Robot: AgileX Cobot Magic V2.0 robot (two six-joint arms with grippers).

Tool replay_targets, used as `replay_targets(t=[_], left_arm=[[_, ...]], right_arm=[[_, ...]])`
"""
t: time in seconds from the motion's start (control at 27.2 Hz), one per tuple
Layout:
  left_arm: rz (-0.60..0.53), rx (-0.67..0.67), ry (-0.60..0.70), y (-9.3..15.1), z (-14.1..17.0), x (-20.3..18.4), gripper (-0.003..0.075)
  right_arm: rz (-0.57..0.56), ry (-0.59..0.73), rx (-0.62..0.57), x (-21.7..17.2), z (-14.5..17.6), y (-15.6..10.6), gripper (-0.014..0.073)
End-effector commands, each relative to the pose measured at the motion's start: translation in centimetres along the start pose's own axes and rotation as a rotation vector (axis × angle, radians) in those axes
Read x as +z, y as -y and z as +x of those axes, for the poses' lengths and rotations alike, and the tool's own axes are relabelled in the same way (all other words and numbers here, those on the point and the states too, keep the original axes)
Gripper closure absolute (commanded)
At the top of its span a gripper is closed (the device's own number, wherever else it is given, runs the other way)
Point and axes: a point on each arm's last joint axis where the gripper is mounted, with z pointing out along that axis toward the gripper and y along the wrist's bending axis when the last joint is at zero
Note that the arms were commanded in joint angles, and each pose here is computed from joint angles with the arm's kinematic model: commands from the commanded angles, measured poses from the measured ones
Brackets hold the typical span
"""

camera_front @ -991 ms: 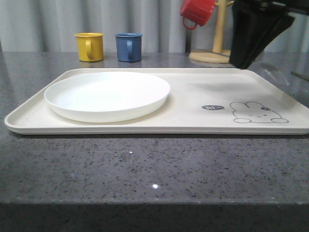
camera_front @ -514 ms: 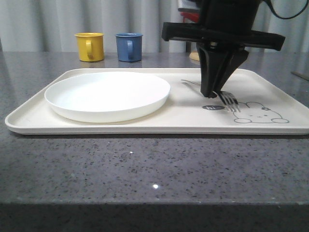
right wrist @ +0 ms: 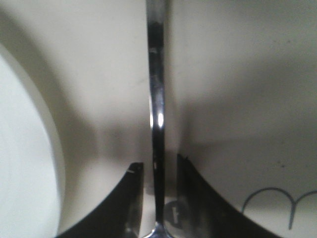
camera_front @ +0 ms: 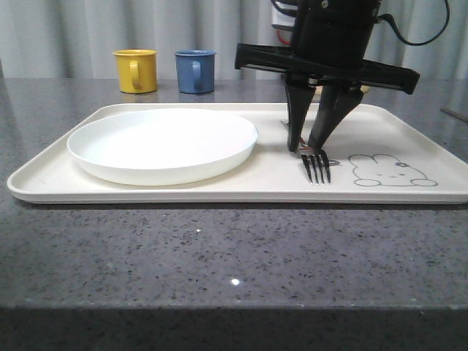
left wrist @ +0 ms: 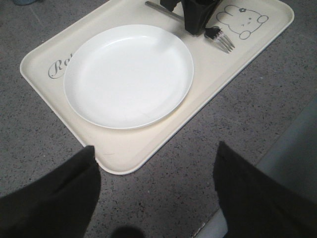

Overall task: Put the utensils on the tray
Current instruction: 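Carry the fork onto the tray beside the plate and release, then raise the right gripper away from the fork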

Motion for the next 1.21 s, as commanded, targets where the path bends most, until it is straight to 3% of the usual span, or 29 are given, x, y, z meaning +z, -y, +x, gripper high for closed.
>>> replay_targets(t=[0.0, 0.15, 0.29, 0.4, 0.73, 0.99, 1.17], left_arm=[[-0.015, -0.014, 0.094, -0.2, -1.1, -0.6, 0.0251], [-0.015, -0.014, 0.094, -0.2, -1.1, -0.6, 0.0251], [-0.015, -0.014, 0.094, -0.2, -1.1, -0.6, 0.0251], [-0.015, -0.014, 0.094, -0.2, -1.1, -0.6, 0.025], [-0.015, -0.014, 0.094, -0.2, -1.1, -0.6, 0.025], [-0.015, -0.014, 0.094, -0.2, -1.1, -0.6, 0.025], [-0.015, -0.014, 0.094, -0.2, -1.1, -0.6, 0.025]], right_arm=[[-0.056, 0.08, -0.006, -3.0, -0.2, -0.5, 0.0298], [-0.056, 0.13, -0.064, -4.9, 0.1, -0.3, 0.0298], [-0.053, 0.182, -0.209, -8.0, 1.1, 0.1, 0.0298], [0.017, 0.226, -0.301, -10.7, 1.9, 1.5, 0.0298], [0.207, 0.215, -0.233, -14.3, 1.2, 9.0, 0.0298], [0.275, 0.202, -0.129, -14.4, -0.9, 15.3, 0.0298], [0.262, 0.147, -0.095, -13.0, -2.0, 18.0, 0.0298]])
